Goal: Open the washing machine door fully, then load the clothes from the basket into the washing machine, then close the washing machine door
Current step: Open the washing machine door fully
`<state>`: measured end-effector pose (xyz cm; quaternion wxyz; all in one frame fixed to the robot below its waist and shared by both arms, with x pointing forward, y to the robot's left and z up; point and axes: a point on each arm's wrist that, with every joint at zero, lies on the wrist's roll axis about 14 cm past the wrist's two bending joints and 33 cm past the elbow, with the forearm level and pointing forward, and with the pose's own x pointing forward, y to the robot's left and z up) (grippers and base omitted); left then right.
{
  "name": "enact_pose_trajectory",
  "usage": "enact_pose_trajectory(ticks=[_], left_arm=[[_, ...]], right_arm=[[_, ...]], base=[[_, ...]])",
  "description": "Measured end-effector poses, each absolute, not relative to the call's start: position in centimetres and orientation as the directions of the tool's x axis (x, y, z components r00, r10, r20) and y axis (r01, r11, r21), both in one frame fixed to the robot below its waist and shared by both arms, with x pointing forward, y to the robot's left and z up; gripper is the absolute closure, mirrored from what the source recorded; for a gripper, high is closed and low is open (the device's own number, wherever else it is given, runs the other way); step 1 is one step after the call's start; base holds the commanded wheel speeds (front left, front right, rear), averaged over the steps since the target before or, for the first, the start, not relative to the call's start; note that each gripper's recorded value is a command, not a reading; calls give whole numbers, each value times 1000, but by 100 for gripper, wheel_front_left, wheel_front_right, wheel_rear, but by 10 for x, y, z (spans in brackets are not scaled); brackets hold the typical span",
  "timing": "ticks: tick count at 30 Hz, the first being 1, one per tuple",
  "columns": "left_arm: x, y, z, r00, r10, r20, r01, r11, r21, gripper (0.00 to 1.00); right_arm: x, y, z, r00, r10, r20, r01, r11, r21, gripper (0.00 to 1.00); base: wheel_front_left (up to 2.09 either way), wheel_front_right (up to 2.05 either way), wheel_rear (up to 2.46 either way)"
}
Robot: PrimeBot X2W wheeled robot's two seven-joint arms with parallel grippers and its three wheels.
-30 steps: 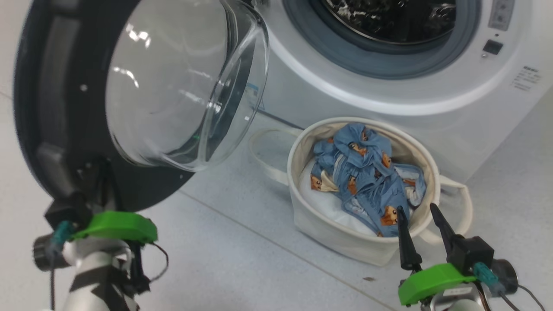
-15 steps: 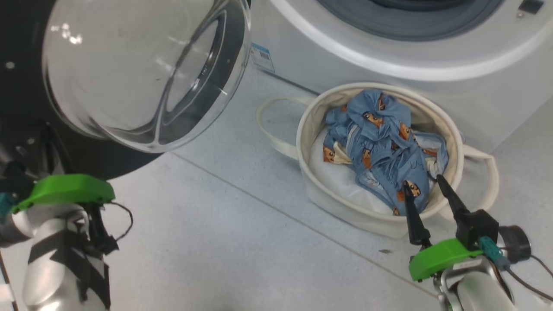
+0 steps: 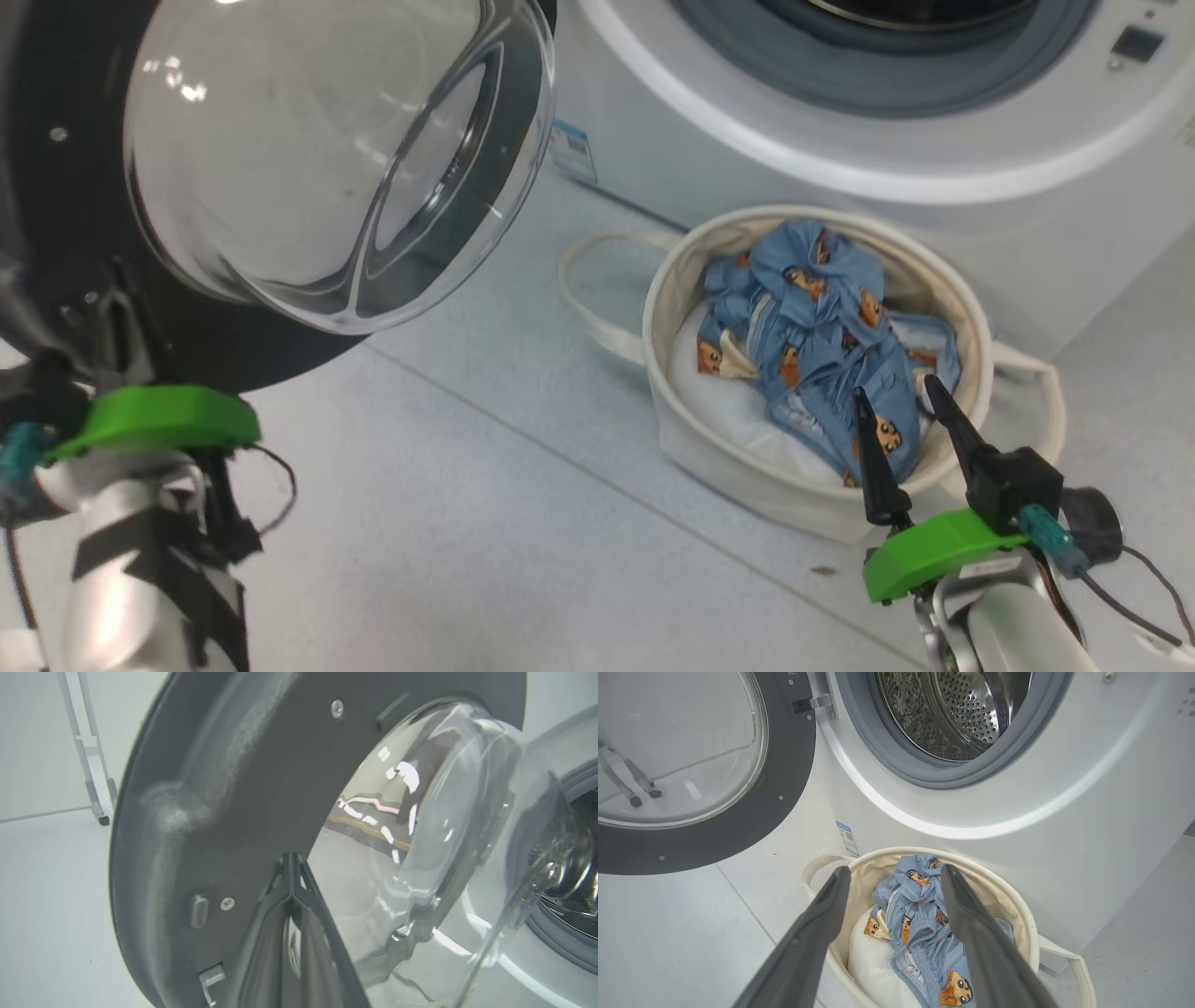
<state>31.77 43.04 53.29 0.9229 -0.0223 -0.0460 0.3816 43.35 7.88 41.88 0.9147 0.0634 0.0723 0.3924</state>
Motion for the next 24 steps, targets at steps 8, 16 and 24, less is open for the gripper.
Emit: enact_pose_trajectory(ticks=[8,16,24], left_arm=[[320,350,523,865,497,66,-480,860,-173,100],[324,271,495,953,302,15,-290,927,-238,100],[342,218,500,989,140,49,-121,951,-285,100]], right_arm=[[422,52,461,762,648,-14,-637,753,163,0],[411,-2,501,852,517,78,-522,831,193,0],[392,-68,513,927,360,106,-373,911,174,0]], base=[[0,0,0],[0,0,0],[0,0,0]])
